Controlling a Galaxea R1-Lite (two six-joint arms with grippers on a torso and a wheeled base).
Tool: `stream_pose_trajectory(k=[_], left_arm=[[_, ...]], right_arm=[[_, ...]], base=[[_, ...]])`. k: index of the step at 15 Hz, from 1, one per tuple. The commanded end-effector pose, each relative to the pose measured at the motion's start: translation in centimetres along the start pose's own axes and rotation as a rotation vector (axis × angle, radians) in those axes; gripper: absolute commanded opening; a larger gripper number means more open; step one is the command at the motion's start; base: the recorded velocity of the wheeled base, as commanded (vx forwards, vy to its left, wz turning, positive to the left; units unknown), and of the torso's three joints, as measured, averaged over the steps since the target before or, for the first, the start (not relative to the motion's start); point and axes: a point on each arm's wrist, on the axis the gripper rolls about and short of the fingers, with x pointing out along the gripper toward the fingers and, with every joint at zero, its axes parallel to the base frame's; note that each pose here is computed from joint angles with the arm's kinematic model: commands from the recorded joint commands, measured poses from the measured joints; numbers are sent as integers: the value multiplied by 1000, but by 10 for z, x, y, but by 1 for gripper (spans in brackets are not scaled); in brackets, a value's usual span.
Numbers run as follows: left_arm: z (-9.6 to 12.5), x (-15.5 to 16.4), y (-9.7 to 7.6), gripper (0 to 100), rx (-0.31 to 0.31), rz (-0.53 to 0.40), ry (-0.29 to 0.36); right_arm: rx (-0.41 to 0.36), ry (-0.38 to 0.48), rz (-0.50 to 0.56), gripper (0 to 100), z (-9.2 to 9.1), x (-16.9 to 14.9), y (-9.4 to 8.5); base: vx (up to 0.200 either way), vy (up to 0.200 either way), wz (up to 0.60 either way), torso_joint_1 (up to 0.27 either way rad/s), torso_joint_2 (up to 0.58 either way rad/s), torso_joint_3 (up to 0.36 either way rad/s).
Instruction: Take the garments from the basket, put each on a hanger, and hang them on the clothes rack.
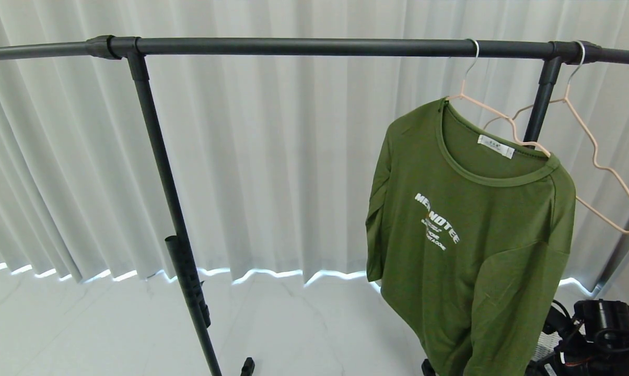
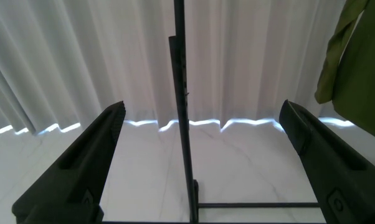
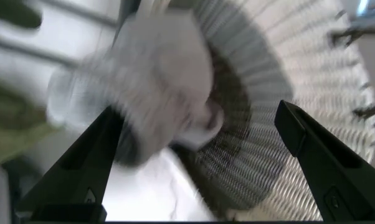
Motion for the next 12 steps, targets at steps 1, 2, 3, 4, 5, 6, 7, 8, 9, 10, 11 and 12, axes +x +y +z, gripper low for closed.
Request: stream_pose_trajectory(k=[1, 2, 3, 4, 5, 6, 7, 8, 9, 10, 11, 12], left_arm=[[0, 0, 0, 100, 0, 0, -4], [0, 0, 0, 100, 2, 0, -5], [0, 0, 0, 100, 0, 0, -5], [0, 0, 0, 100, 1, 2, -6], [0, 0, 0, 100, 0, 0, -4], [0, 0, 0, 100, 2, -2, -2], [0, 0, 0, 100, 0, -2, -1], [0, 0, 0, 100, 0, 1, 0], [0, 0, 0, 100, 0, -2, -2], [0, 0, 0, 100, 0, -2, -2], [0, 0, 0, 100, 0, 0, -4], [0, -1, 0, 100, -1, 1, -8]], right_arm=[[4, 19, 9, 100, -6, 4, 2], [5, 17, 10, 0, -6, 5, 2], [4, 10, 1, 0, -5, 5, 1], [4, -4, -8, 0, -4, 3, 1], [3, -32, -23, 0, -3, -3, 0], [3, -50, -31, 0, -3, -13, 0], [3, -52, -27, 0, -5, -19, 1], [5, -63, -22, 0, -8, -36, 3], [3, -106, -19, 0, -4, -47, 3], [6, -161, -34, 0, 3, -58, 0], [-6, -218, -47, 0, 10, -69, 1], [-15, -258, -58, 0, 15, -78, 1]], base=[[0, 0, 0, 0, 0, 0], [0, 0, 0, 0, 0, 0], [0, 0, 0, 0, 0, 0], [0, 0, 0, 0, 0, 0], [0, 0, 0, 0, 0, 0], [0, 0, 0, 0, 0, 0], [0, 0, 0, 0, 0, 0], [0, 0, 0, 0, 0, 0], [0, 0, 0, 0, 0, 0], [0, 0, 0, 0, 0, 0], [0, 0, 0, 0, 0, 0], [0, 0, 0, 0, 0, 0]])
